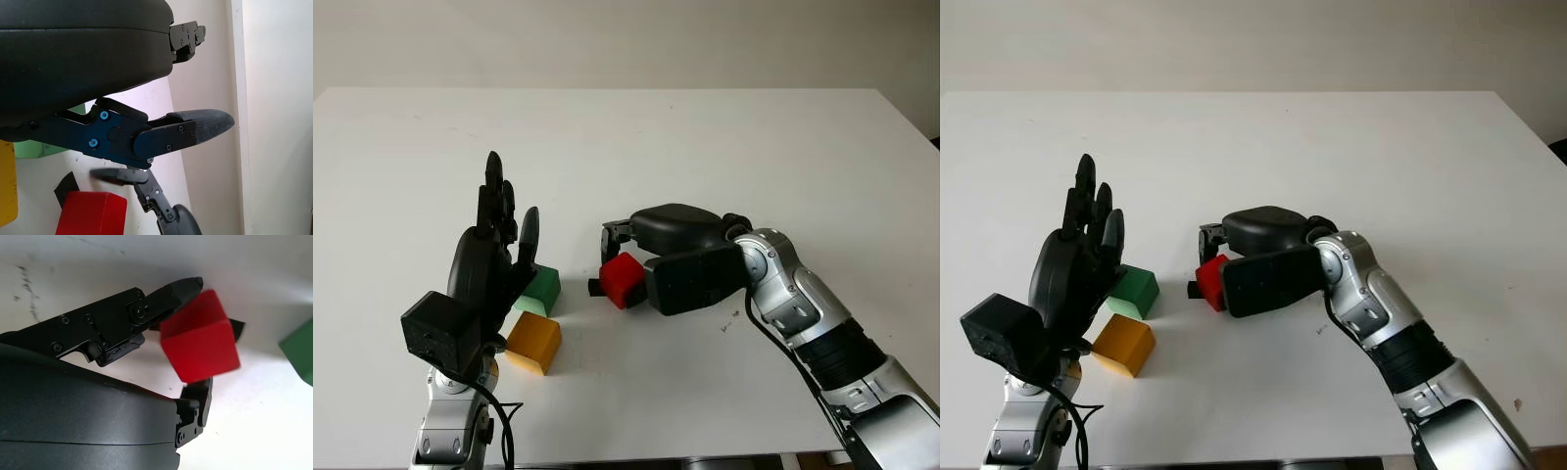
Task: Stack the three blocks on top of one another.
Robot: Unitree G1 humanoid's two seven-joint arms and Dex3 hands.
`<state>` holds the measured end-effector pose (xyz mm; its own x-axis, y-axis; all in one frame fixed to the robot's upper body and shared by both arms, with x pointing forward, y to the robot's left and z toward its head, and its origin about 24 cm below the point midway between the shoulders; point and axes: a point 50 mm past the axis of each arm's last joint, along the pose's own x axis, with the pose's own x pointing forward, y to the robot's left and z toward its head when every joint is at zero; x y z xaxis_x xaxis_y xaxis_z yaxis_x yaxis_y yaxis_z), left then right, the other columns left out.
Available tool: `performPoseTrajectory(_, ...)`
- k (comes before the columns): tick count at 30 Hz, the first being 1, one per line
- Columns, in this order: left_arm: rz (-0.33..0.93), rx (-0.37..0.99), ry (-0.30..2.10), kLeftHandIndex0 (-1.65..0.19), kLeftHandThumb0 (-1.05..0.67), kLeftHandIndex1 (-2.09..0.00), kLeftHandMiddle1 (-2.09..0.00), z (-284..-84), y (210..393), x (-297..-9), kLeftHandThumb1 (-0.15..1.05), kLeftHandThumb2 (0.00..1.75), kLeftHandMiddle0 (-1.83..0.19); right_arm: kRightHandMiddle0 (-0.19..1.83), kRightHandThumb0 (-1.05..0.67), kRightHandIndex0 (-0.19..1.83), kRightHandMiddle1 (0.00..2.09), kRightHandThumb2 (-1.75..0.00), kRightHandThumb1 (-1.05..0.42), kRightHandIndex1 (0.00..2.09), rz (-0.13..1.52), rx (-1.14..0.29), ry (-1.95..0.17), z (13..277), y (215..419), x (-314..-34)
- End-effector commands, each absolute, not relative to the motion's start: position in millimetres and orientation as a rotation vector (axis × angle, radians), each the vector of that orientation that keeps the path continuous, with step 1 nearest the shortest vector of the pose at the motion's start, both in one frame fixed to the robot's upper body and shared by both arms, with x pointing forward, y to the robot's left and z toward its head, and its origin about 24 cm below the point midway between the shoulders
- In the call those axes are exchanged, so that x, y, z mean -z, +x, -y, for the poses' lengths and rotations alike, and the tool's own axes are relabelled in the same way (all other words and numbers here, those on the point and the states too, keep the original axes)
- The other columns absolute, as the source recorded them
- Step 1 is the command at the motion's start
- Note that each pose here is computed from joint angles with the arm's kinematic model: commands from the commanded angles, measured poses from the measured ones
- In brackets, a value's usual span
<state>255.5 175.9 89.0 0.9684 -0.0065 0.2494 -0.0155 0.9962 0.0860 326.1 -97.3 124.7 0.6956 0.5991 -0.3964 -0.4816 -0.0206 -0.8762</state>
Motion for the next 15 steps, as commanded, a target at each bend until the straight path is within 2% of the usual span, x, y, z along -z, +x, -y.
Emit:
performPoseTrajectory(1,0.272,-0.008,0.088,0.15,-0.69,-0.06,-0.06,-175.8,254.7,-93,1.05,0.58,0.13,-0.06,-0.68,-0.17,0.15,-0.05,-0.89,0.01,0.136,-0.858,-1.373,100,324,-131)
performPoseTrajectory(9,0.268,-0.005,0.094,0.16,-0.70,-0.05,-0.05,-178.3,255.4,-93,1.05,0.58,0.14,-0.18,-0.77,-0.19,0.05,-0.06,-0.90,0.00,0.167,-0.821,-1.325,118,324,-145)
performPoseTrajectory(15,0.276,-0.005,0.108,0.17,-0.68,-0.05,-0.05,-180.6,256.5,-94,1.05,0.60,0.14,-0.18,-0.81,-0.19,0.05,-0.06,-0.92,0.00,0.200,-0.762,-1.222,131,313,-167)
